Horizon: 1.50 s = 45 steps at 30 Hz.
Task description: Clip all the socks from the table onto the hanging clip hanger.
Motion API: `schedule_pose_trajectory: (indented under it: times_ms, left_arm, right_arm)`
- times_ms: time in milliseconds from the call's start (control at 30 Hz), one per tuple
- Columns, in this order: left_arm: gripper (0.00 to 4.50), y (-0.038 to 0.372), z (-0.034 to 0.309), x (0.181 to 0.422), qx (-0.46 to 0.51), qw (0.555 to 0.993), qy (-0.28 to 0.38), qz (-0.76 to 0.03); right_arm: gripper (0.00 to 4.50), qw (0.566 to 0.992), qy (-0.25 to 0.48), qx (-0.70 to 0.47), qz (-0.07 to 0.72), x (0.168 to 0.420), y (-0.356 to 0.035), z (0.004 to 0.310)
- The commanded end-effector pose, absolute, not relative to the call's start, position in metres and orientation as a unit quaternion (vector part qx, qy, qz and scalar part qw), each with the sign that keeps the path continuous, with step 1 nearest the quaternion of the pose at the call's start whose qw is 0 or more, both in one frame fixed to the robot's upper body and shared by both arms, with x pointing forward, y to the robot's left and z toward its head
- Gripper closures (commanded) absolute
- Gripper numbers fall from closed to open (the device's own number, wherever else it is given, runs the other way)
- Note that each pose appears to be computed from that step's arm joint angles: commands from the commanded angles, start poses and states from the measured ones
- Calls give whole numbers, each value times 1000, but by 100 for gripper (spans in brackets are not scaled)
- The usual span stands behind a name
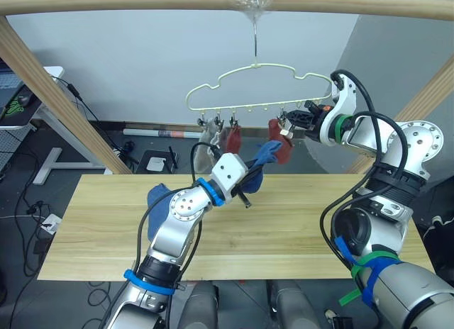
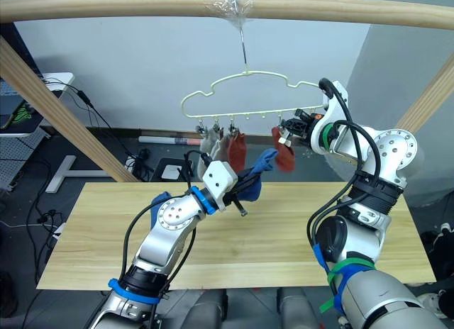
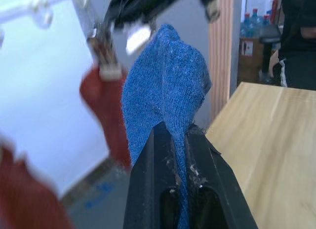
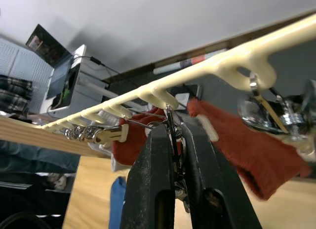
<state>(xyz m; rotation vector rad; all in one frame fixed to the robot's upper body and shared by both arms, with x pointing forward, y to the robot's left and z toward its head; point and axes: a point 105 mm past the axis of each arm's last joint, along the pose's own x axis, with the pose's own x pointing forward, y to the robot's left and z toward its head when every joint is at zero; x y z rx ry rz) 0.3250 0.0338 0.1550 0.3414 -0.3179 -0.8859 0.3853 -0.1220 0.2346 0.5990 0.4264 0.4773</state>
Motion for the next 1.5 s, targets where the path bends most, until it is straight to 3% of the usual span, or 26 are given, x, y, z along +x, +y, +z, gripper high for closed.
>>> schedule_pose_trajectory:
  times_ms: [33, 1133, 1500]
  left_arm:
    - [448, 23, 167, 323, 194, 863, -191, -426]
    - [448, 18, 171, 346, 207, 867, -201, -407]
    - [450, 11, 177, 343, 198, 862, -209, -417]
  right_arm:
    - [450, 908, 201, 303, 207, 384, -130, 234]
    - [450, 893, 205, 331, 226, 376, -111, 238]
    - [76, 884, 173, 358, 248, 374, -117, 257]
